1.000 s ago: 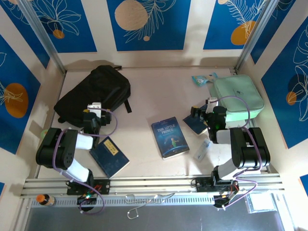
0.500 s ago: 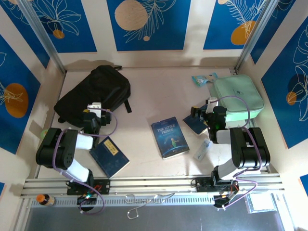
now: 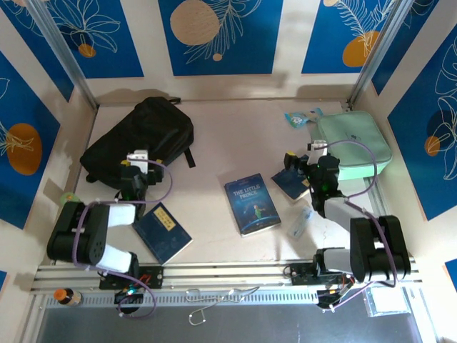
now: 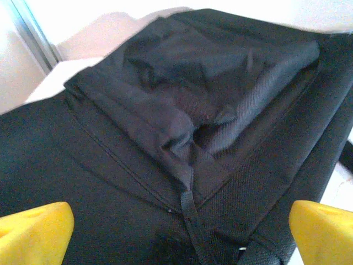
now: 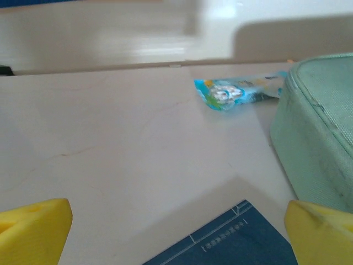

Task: Pack the student bag

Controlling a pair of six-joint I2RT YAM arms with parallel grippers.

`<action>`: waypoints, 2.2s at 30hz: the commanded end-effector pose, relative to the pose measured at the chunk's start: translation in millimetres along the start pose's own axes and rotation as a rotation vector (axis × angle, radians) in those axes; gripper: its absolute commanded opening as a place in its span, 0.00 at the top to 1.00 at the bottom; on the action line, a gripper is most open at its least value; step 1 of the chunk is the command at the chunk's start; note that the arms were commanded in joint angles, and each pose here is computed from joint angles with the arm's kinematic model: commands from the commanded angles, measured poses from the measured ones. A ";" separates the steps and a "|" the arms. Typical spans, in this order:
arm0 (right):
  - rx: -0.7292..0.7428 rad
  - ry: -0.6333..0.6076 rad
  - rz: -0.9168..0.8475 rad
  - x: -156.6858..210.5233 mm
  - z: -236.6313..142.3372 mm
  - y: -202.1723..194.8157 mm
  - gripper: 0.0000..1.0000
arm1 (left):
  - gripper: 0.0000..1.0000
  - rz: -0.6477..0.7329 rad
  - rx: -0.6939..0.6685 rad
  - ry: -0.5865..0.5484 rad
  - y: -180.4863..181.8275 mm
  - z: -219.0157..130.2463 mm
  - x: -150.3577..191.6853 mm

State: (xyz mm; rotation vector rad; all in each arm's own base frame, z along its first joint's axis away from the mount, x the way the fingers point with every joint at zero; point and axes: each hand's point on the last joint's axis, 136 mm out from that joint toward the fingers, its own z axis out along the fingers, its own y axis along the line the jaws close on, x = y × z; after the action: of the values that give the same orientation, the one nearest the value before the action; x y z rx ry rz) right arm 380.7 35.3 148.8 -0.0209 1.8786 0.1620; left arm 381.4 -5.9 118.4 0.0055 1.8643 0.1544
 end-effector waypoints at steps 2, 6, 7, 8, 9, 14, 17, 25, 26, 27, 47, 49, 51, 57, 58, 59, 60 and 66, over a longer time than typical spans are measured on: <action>0.007 0.032 0.079 -20.8 -4.0 10.3 0.01 | 0.00 -0.055 -0.053 -0.017 15.7 -14.9 -36.3; 0.007 0.171 0.194 -20.9 3.7 28.1 0.01 | 0.00 -0.186 -0.062 0.055 20.1 -24.4 -62.4; -0.003 0.229 0.228 -16.6 6.5 34.8 0.01 | 0.00 -0.207 -0.053 0.100 18.0 -24.7 -61.8; -0.021 0.266 0.254 -16.8 10.1 43.2 0.01 | 0.00 -0.220 -0.040 0.129 15.2 -23.8 -65.5; -0.041 0.302 0.270 -15.0 14.9 52.2 0.01 | 0.00 -0.229 -0.024 0.167 11.5 -21.9 -66.1; -0.133 0.470 0.392 -0.5 36.0 96.9 0.01 | 0.00 -0.275 -0.006 0.378 -2.3 -3.2 -41.5; -0.187 0.543 0.449 12.3 45.8 120.8 0.00 | 0.00 -0.316 -0.006 0.522 -11.8 6.5 -12.6; -0.325 0.642 0.466 33.7 60.9 166.0 0.03 | 0.05 -0.362 0.158 0.737 -63.2 31.2 39.9; -0.334 0.647 0.472 35.0 62.1 168.3 0.03 | 0.07 -0.362 0.181 0.752 -71.2 34.0 43.2; -0.335 0.654 0.482 37.6 63.5 169.6 0.03 | 0.08 -0.362 0.205 0.767 -81.0 36.8 45.6; -0.327 0.715 0.609 53.6 67.4 160.4 0.05 | 0.06 -0.276 0.614 0.670 -256.8 27.0 -56.0; -0.360 0.727 0.602 51.6 70.1 172.6 0.06 | 0.04 -0.268 0.579 0.653 -240.8 20.2 -59.5; -0.395 0.753 0.591 52.4 74.9 190.4 0.08 | 0.03 -0.293 0.531 0.653 -219.6 14.7 -55.4; -0.495 0.819 0.563 53.6 101.8 239.6 0.20 | 0.03 -0.452 0.469 0.678 -174.3 1.2 -30.9; -0.499 0.825 0.556 54.2 107.7 244.9 0.20 | 0.04 -0.472 0.468 0.678 -170.9 -0.2 -28.9; -0.503 0.826 0.551 52.7 115.2 250.1 0.22 | 0.04 -0.488 0.467 0.684 -168.2 -2.2 -25.2; -0.507 0.831 0.549 53.7 123.4 254.3 0.24 | 0.04 -0.500 0.467 0.688 -166.6 -3.9 -23.0; -0.542 0.857 0.545 55.7 163.2 277.1 0.47 | 0.06 -0.549 0.472 0.705 -167.5 -7.3 -18.7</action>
State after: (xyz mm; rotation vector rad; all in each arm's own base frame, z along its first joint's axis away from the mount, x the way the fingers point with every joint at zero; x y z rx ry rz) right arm 491.0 324.6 85.2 0.0744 2.5269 1.1624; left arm 389.4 -165.5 101.8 -0.2474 2.5400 -0.6624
